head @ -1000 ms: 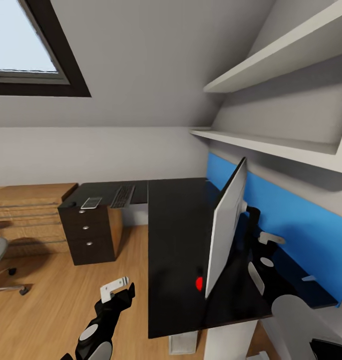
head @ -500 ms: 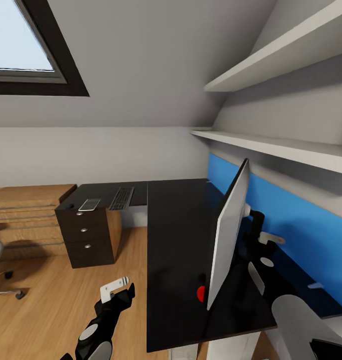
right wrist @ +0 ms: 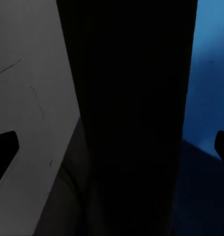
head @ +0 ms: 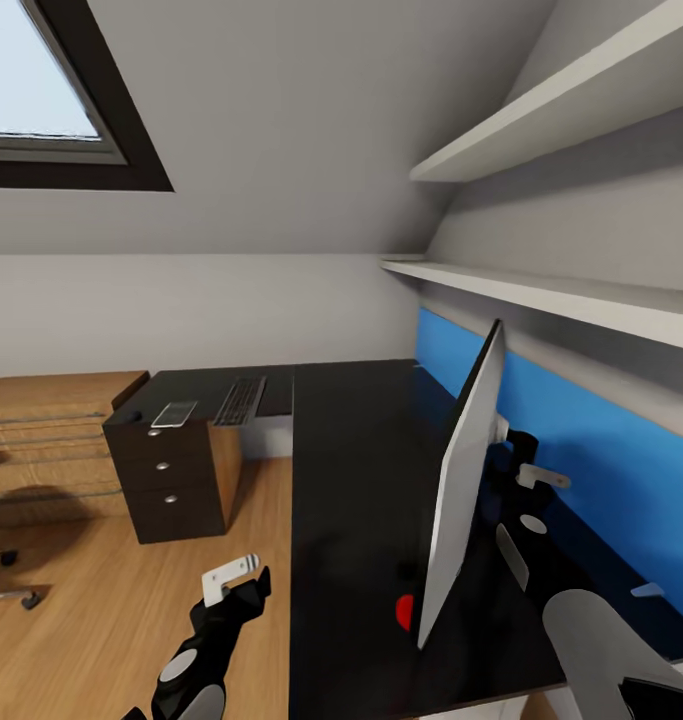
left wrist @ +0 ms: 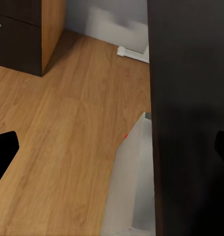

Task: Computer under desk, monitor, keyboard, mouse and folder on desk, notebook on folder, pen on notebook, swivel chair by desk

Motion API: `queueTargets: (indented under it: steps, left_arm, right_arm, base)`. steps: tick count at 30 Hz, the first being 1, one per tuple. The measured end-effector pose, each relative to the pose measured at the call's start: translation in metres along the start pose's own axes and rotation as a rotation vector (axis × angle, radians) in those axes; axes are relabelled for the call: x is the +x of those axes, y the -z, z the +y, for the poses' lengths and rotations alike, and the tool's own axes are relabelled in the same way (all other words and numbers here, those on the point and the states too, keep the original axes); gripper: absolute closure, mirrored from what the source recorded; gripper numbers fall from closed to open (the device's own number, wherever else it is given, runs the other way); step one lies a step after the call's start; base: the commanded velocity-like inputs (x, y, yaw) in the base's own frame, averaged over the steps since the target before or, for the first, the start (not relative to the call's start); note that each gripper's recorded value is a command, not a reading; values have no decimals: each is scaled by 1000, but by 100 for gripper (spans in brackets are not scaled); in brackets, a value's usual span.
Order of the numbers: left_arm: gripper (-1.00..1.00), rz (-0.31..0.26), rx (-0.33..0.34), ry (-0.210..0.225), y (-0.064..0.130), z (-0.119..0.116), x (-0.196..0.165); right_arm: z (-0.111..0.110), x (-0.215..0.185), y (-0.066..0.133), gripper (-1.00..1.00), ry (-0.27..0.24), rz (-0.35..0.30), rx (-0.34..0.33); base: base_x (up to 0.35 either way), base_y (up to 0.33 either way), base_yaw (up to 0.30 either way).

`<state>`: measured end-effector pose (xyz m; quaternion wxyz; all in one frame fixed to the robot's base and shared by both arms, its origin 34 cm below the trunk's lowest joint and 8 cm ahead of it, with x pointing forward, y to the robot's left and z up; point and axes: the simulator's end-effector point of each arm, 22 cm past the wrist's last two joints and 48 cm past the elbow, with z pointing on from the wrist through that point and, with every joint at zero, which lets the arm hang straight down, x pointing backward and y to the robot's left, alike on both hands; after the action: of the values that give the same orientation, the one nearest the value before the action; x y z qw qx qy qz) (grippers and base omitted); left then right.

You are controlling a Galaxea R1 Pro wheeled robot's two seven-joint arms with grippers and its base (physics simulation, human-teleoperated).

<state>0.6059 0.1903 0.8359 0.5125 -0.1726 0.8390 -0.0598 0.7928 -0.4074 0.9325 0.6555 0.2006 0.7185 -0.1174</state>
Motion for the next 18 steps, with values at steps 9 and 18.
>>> queueTargets:
  steps: [9,18]
  left_arm:
    - [-100,5,5,0,1,-3,3]
    - [-100,7,7,0,1,-4,4]
  right_arm:
    - [1,0,0,-100,1,-1,-2]
    - [3,0,0,100,4,0,-7]
  base:
    - [92,0,0]
    - [2,0,0]
